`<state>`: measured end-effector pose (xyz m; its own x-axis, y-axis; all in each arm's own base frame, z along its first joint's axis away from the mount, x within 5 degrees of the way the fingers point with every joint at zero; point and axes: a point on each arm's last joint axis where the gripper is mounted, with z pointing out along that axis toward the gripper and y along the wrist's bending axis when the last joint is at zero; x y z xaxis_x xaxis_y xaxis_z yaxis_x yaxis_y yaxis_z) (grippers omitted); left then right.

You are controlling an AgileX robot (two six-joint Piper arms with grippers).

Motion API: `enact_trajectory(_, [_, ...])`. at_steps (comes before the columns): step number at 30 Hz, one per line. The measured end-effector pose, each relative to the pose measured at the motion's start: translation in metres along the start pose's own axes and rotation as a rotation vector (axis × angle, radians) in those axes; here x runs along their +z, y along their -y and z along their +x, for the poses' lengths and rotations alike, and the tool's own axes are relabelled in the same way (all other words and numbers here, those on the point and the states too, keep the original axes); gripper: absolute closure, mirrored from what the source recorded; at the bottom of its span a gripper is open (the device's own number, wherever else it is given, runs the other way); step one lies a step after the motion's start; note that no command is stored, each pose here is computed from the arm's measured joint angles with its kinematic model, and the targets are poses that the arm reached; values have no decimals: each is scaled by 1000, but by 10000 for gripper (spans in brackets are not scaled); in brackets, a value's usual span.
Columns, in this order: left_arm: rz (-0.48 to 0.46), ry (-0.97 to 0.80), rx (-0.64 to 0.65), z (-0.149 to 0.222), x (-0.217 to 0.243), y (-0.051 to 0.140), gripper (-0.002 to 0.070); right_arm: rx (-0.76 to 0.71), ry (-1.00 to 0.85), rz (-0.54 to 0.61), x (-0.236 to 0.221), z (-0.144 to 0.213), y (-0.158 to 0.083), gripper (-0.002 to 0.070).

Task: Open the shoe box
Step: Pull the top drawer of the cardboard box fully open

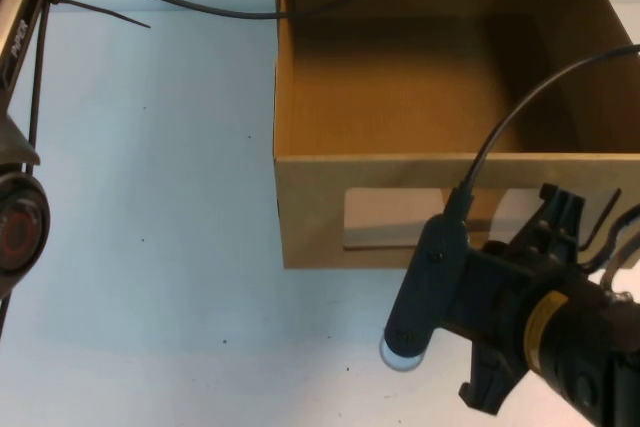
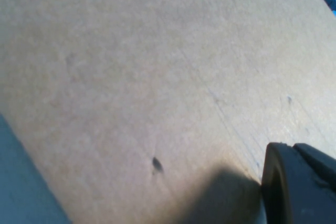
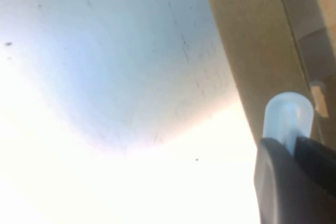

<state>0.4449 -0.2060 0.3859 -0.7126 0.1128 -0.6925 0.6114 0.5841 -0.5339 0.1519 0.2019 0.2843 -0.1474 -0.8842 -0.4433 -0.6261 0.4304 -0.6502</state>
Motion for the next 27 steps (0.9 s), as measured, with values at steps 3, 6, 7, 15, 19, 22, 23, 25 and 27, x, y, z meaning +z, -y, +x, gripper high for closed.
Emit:
enact_trajectory(3, [2, 0, -1, 0, 0, 0, 679, 11, -7, -17, -5, 1, -2, 667])
enact_trajectory(6, [2, 0, -1, 0, 0, 0, 679, 29, -16, -39, -5, 2, -4, 660])
enact_trajectory(7, [2, 0, -1, 0, 0, 0, 679, 36, -17, -48, -5, 2, -5, 648])
enact_trajectory(15, [-15, 5, 13, -1, -4, 2, 679, 81, -60, -111, -7, 7, -10, 322])
enact_trajectory(19, [-55, 7, 43, -3, -15, 8, 679, 113, -87, -182, -17, 6, -8, 327])
enact_trajectory(22, [-93, 1, 78, -5, -28, 16, 679, 147, -88, -263, -32, 3, -3, 376])
enact_trajectory(23, [-100, 2, 88, -5, -33, 21, 679, 162, -85, -294, -37, 2, -2, 388])
enact_trajectory(25, [-108, 21, 108, -8, -45, 30, 679, 186, -76, -345, -50, 0, 4, 419])
enact_trajectory(27, [-110, 41, 129, -10, -58, 41, 679, 212, -71, -378, -63, -2, 11, 447])
